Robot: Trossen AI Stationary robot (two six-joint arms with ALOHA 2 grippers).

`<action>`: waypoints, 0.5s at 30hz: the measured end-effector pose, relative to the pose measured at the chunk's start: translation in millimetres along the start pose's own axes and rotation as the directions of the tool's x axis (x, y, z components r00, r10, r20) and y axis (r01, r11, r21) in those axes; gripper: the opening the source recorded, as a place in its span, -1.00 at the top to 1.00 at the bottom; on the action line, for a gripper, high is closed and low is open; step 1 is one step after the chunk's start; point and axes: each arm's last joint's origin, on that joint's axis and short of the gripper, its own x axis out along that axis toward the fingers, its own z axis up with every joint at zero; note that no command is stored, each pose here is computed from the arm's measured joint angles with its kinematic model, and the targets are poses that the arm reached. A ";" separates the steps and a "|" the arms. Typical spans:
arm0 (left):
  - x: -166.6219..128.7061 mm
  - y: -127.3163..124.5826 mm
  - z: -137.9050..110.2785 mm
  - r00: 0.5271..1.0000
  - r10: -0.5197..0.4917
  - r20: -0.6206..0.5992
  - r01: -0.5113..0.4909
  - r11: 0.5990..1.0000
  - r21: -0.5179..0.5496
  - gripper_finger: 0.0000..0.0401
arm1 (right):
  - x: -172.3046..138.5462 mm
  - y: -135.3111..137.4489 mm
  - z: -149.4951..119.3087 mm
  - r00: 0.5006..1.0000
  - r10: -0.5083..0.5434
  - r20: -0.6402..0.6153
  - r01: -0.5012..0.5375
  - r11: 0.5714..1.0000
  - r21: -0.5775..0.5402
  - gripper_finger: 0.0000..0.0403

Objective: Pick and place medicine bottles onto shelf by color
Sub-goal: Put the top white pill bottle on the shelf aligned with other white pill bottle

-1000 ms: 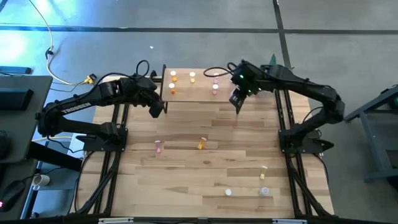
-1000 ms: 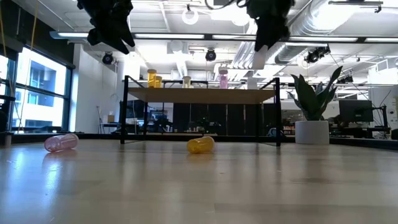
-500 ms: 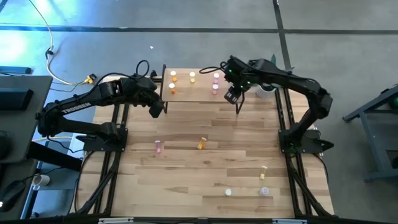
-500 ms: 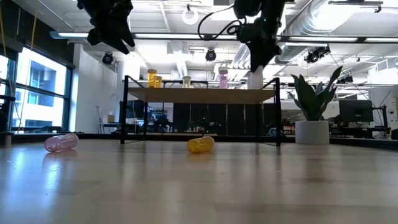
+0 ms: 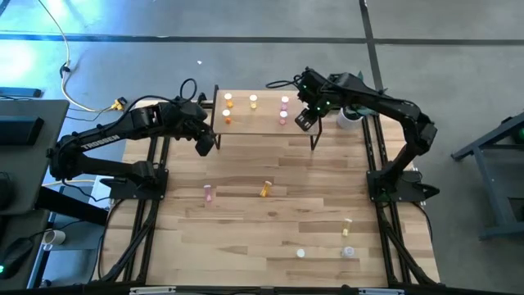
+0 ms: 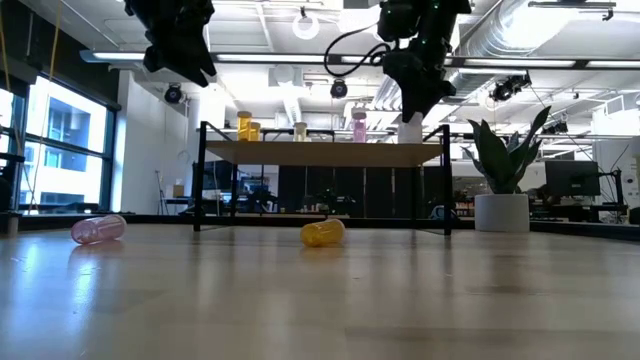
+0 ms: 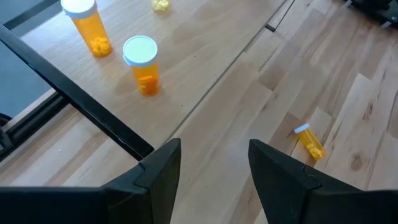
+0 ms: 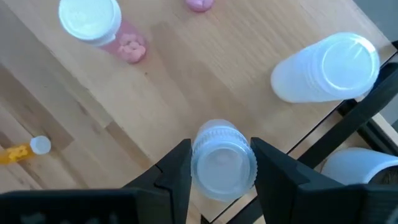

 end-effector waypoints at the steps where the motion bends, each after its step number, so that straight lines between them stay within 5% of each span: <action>1: 0.0 0.0 0.0 1.000 0.000 0.000 0.000 1.000 0.000 0.10 | 0.0 0.0 0.1 1.000 0.001 0.001 -0.001 1.000 0.002 0.36; 15: 0.0 0.0 0.0 1.000 0.000 0.000 0.000 0.999 0.034 0.10 | -0.1 1.4 2.7 0.999 0.032 0.025 -0.032 0.999 0.025 0.33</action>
